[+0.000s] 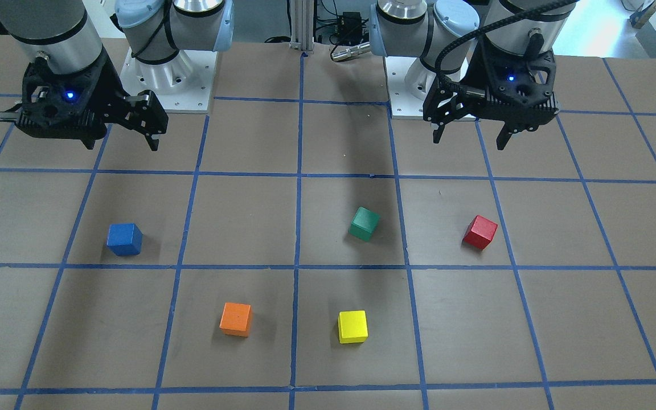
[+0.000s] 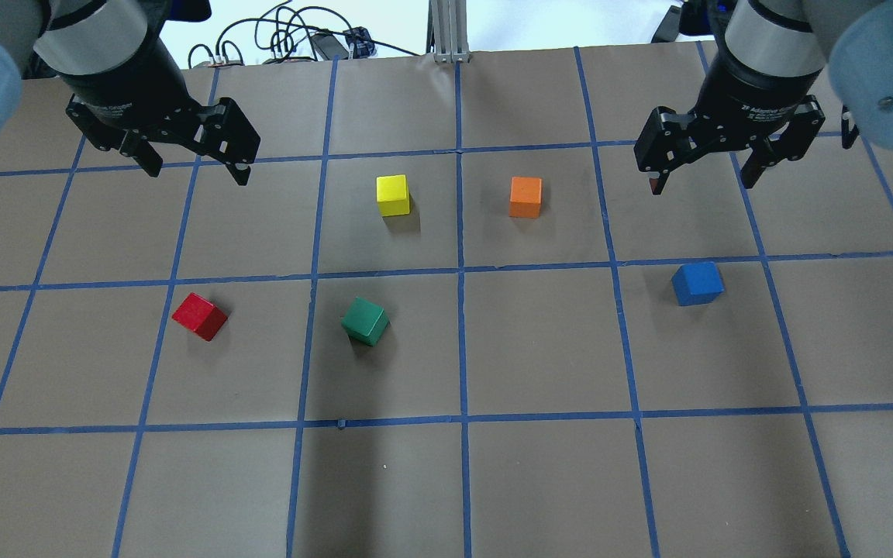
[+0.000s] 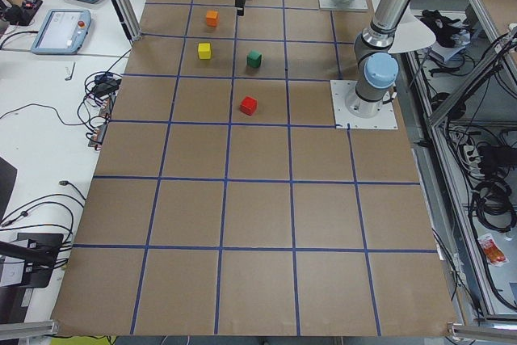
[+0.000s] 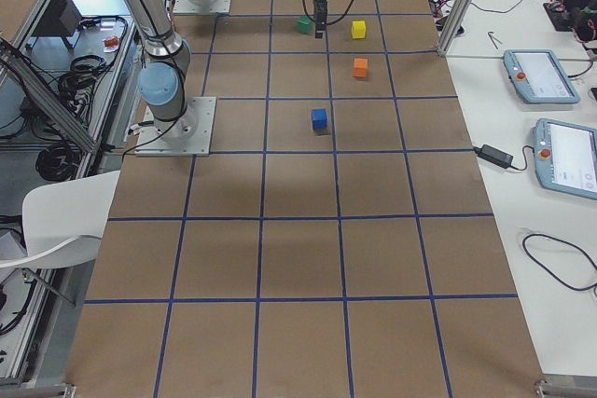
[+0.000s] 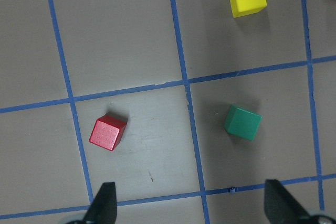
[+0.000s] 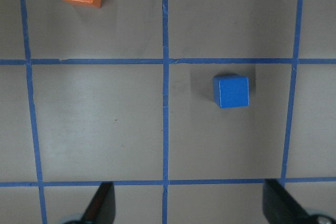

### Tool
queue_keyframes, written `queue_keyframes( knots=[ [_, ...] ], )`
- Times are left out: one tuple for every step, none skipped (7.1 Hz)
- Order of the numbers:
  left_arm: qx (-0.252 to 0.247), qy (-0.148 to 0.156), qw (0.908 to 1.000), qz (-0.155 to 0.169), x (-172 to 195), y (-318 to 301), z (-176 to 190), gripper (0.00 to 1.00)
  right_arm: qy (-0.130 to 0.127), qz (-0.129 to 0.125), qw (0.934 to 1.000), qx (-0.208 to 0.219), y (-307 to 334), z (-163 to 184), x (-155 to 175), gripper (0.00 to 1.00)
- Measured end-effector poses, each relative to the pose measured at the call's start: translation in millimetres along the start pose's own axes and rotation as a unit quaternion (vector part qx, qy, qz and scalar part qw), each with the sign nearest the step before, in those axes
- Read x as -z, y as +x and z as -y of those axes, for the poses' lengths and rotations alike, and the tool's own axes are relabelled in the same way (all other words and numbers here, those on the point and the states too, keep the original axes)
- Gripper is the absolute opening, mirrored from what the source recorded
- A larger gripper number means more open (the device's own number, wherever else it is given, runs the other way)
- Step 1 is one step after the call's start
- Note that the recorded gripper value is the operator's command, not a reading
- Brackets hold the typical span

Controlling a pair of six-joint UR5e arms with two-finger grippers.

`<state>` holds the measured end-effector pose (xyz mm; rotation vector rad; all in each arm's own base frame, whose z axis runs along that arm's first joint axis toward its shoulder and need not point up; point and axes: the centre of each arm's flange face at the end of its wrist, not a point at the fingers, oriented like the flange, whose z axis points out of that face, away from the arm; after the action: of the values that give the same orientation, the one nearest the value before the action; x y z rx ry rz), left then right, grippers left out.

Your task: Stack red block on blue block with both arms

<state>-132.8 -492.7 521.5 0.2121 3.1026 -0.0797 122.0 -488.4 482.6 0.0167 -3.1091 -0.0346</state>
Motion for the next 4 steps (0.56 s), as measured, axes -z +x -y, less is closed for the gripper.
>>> queue_keyframes(
  knots=[
    [0.001, 0.002, 1.0000, -0.001, 2.3, -0.7, 1.1, 1.00, 0.001, 0.000, 1.0000, 0.000, -0.2, -2.2, 1.8, 1.00],
    [0.001, 0.003, 1.0000, 0.000, 2.7, -1.5, 3.1, 1.00, 0.003, 0.000, 1.0000, 0.000, -0.4, -5.4, 5.1, 1.00],
    [0.001, 0.001, 1.0000, 0.001, 1.6, -2.0, 4.6, 1.00, 0.006, 0.001, 1.0000, 0.000, -0.6, -7.7, 8.4, 1.00],
    [0.001, 0.000, 1.0000, 0.001, 1.0, -2.3, 4.5, 1.00, 0.009, 0.003, 1.0000, 0.000, -1.1, -8.9, 10.2, 1.00]
  ],
)
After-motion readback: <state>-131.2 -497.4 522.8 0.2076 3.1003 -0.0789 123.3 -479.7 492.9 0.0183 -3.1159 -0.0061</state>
